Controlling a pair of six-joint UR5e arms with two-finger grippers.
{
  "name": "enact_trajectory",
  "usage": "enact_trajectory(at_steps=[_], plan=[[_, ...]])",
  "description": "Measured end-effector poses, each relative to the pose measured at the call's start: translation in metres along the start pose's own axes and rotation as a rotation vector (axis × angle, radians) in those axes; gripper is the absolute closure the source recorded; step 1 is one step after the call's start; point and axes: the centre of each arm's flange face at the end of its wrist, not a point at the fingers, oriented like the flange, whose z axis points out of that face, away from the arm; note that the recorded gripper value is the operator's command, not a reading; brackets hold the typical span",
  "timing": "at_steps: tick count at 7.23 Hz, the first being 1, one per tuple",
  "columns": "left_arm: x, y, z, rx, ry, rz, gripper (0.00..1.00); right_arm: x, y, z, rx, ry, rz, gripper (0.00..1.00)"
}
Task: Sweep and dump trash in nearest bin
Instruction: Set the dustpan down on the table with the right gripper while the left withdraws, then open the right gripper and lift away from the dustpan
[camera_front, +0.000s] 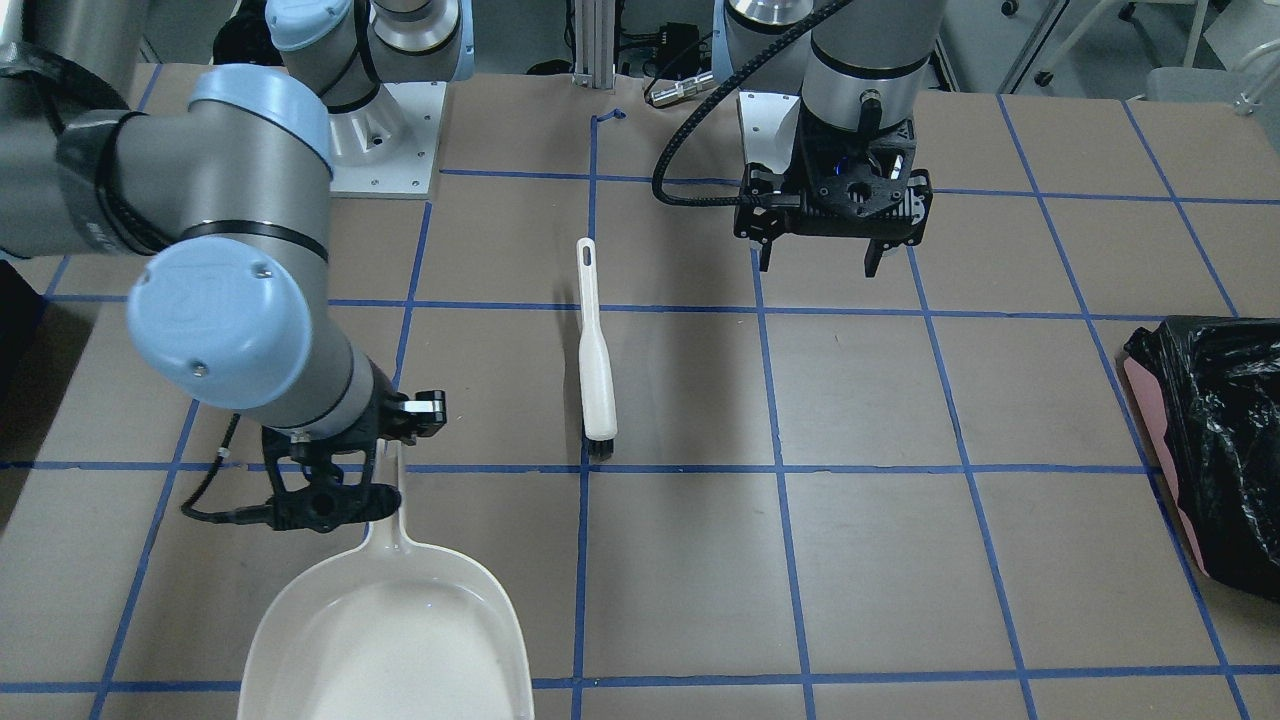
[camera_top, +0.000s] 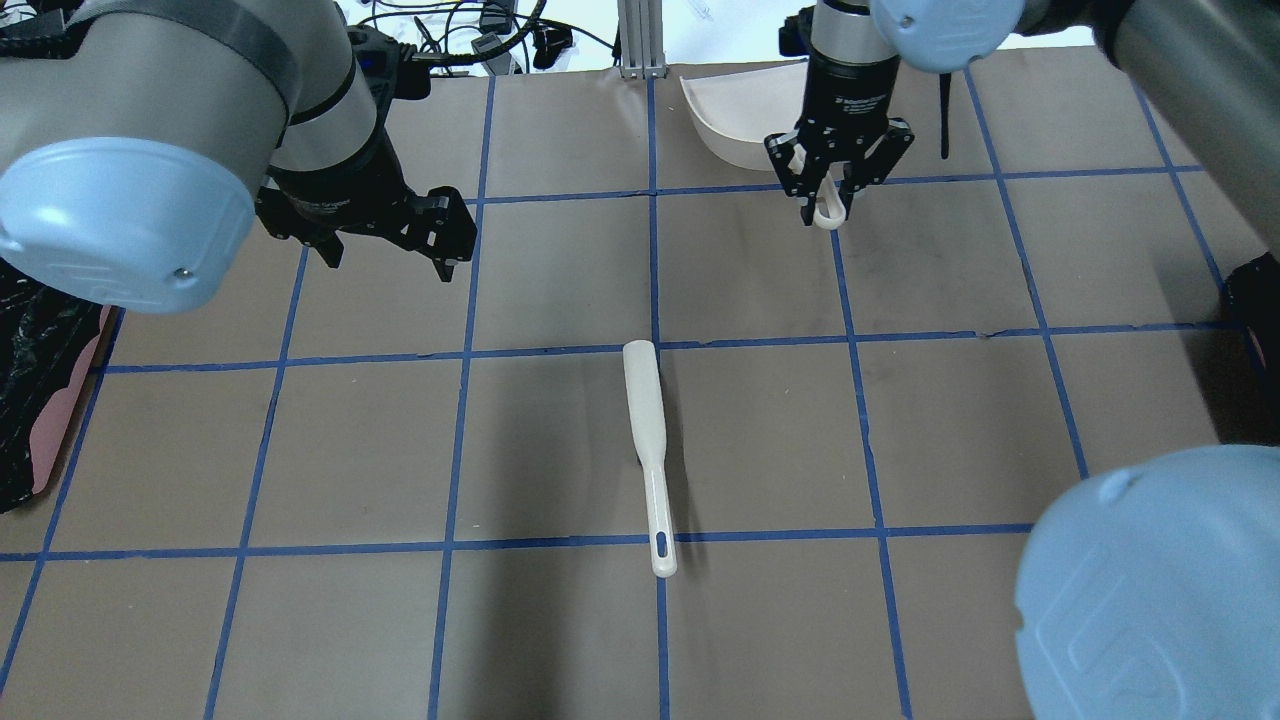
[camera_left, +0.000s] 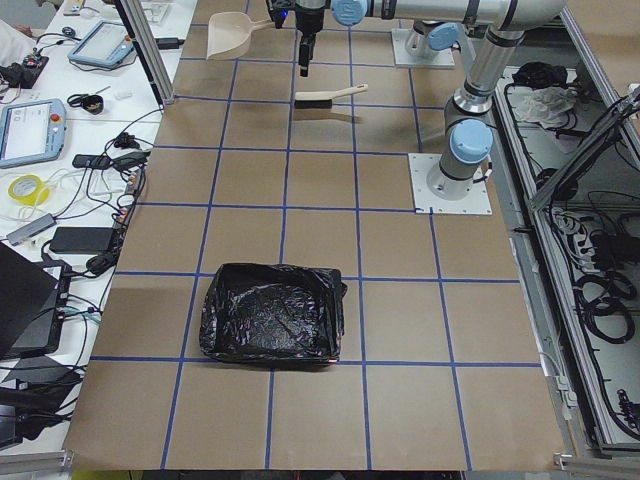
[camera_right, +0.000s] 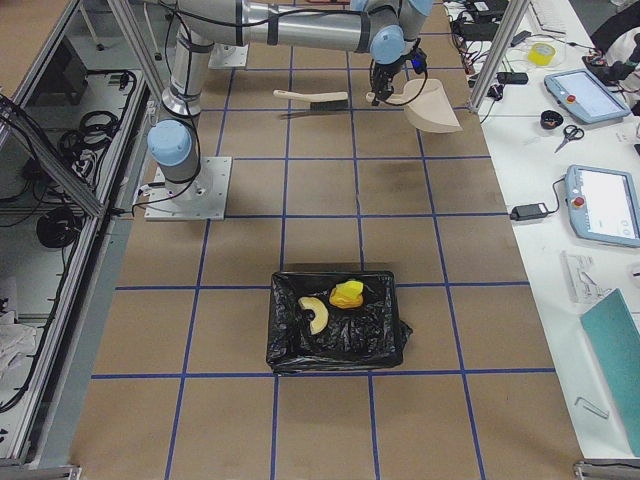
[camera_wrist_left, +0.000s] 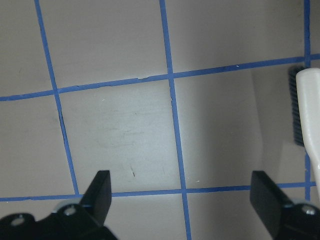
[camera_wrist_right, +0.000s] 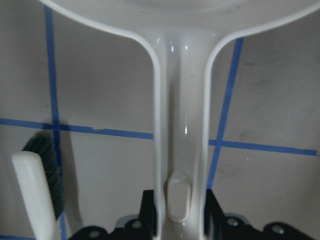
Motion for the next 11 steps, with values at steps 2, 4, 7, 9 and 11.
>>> enact_trajectory(at_steps=[2, 4, 7, 9, 11], plan=[[-0.007, 0.005, -0.01, 0.019, 0.054, 0.002, 0.0, -0.059, -0.012, 0.014, -0.006, -0.007, -0.021, 1.0], [-0.024, 0.011, -0.019, 0.034, 0.073, 0.024, 0.0, -0.088, -0.016, 0.03, -0.029, -0.044, -0.014, 1.0], [-0.03, 0.017, -0.017, 0.029, 0.072, 0.03, 0.0, -0.115, -0.009, 0.057, -0.074, -0.049, -0.034, 1.0], [-0.03, 0.02, -0.02, 0.03, 0.071, 0.029, 0.0, -0.122, -0.007, 0.074, -0.105, -0.044, -0.037, 1.0], [-0.03, 0.025, -0.022, 0.021, 0.077, 0.024, 0.0, -0.125, -0.009, 0.086, -0.125, -0.045, -0.016, 1.0]])
